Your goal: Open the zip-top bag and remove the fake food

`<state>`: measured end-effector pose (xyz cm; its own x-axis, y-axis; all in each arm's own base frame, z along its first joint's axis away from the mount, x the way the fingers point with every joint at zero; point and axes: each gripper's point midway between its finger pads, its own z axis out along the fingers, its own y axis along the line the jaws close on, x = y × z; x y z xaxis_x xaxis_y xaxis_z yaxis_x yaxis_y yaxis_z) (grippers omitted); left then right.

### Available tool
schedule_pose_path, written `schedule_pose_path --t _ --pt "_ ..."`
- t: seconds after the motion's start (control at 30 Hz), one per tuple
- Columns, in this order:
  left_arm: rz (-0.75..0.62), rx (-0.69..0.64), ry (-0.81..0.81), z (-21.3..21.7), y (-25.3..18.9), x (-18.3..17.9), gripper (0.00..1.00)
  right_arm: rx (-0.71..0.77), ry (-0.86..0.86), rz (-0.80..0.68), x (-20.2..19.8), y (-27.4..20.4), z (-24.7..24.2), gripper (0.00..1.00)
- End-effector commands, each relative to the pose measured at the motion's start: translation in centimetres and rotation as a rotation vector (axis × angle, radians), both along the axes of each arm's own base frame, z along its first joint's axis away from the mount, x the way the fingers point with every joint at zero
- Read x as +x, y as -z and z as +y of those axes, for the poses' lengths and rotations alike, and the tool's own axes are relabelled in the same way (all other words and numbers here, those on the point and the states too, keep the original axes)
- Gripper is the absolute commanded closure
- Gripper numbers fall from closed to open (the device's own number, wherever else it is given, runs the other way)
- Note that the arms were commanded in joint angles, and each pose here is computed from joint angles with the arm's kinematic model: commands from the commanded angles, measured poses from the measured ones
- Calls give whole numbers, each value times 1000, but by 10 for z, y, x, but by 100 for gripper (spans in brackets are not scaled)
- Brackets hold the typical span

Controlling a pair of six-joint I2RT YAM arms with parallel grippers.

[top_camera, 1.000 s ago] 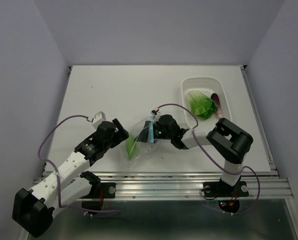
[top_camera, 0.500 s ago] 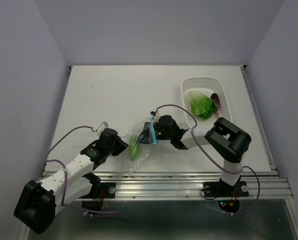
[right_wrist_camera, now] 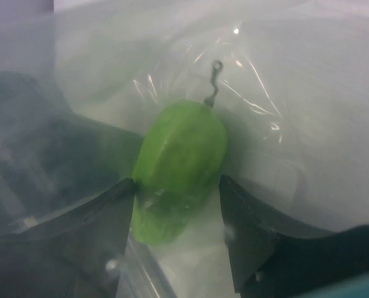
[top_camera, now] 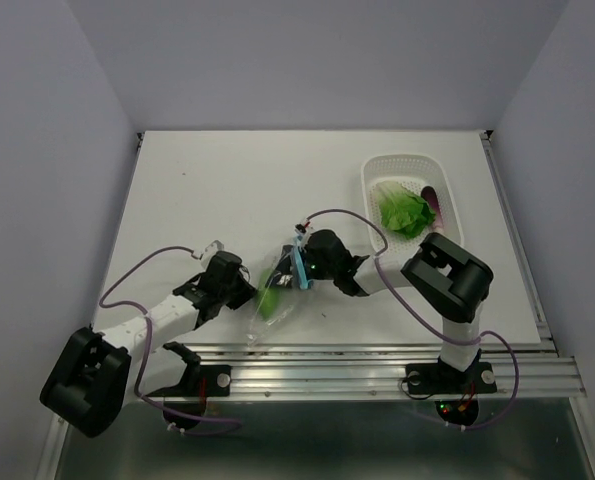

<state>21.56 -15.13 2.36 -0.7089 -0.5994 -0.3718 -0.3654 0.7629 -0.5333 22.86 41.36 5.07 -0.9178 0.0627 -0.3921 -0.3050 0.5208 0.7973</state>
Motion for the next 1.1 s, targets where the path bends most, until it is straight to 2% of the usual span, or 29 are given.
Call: schedule_pose_path --t 0.0,0.2,0.27,0.3,0.33,0.37,0.47,0.63,0.73,0.9,1.07 --pt "-76 -47 41 -15 -20 17 100 -10 -4 -14 3 3 15 37" --pt "-89 -43 64 -19 -20 21 100 14 -7 1 2 2 30 41" --pt "-87 -33 61 -18 -19 23 100 36 -21 5 0 -2 33 50" --pt "-82 -17 57 -16 -17 25 100 40 -15 0 1 -6 33 58" --pt "-76 -10 50 -15 -15 25 100 32 -11 3 0 -3 31 58" --pt "-71 -2 46 -14 -14 25 100 32 -3 -11 1 -9 29 64" --pt "-49 29 19 -8 -9 26 100 -31 38 -40 7 -16 18 71" --pt "-10 96 -28 5 -1 28 100 -81 147 2 24 -16 -22 73" --pt "-4 116 -24 10 3 33 100 -86 189 -39 30 -25 -39 73" --pt "65 174 4 14 18 38 100 -55 228 -34 38 -47 -64 73" --pt "63 188 4 18 16 51 100 8 338 -38 60 -77 -102 73"
